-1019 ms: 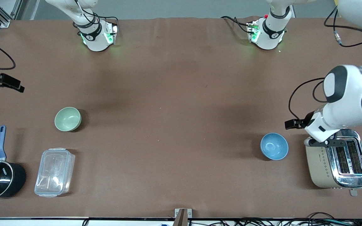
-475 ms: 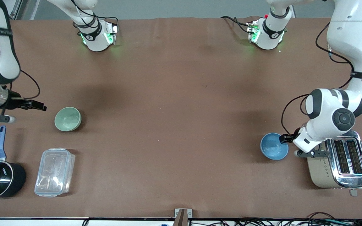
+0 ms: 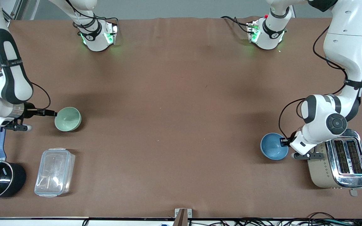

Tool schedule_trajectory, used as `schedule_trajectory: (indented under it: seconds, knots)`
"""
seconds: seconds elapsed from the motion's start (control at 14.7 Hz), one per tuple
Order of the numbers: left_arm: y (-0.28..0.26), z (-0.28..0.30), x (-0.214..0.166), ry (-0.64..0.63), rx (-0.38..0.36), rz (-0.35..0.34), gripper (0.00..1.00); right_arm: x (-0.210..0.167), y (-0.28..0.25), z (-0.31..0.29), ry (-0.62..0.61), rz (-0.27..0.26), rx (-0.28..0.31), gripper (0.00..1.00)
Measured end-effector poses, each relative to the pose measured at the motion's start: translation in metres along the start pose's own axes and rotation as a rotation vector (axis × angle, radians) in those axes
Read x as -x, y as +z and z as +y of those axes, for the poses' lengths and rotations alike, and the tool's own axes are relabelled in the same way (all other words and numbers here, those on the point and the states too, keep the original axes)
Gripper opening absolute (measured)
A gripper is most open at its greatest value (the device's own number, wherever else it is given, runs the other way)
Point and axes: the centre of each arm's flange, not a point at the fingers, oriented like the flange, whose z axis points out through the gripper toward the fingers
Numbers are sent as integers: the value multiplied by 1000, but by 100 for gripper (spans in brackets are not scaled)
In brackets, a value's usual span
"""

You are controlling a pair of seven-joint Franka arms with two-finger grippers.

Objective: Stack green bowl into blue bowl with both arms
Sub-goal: 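Carry the blue bowl and green bowl toward each other at table middle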

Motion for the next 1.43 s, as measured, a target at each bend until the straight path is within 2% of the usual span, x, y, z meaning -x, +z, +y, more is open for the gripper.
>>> schedule_trajectory:
  seconds: [0.14, 0.2, 0.34, 0.41, 0.54, 0.61, 0.68, 0.81, 0.95, 1.15, 1.43]
  knots:
    - [-2, 4, -1, 5, 3, 5, 7, -2, 9, -4, -3, -12, -11, 91]
    - [-5, 6, -3, 8, 5, 10, 5, -3, 12, -6, -8, -15, -13, 84]
    - [-9, 17, -4, 17, 12, 17, 5, -5, 15, -9, -14, -11, -27, 60]
    - [-11, 30, -4, 17, 26, 18, 5, -6, 18, -9, -13, -8, -39, 52]
    - [-20, 76, -1, -7, 67, 10, 5, -10, 27, -8, -18, 1, -63, 48]
    - [-27, 104, 4, -27, 88, -4, 5, -12, 32, -8, -18, 3, -69, 41]
    - [-37, 136, 9, -56, 112, -14, 5, -14, 35, -7, -17, 3, -73, 24]
    - [-53, 200, 26, -119, 148, -33, 5, -17, 35, -7, -17, 8, -76, 8]
    - [-60, 265, 48, -160, 161, -48, 5, -20, 30, -9, -21, 16, -75, 4]
    - [-60, 364, 91, -219, 168, -71, 5, -26, 11, -21, -46, 6, -83, 4]
    - [-47, 446, 130, -258, 180, -104, 5, -25, -78, -61, -67, -4, -97, 4]
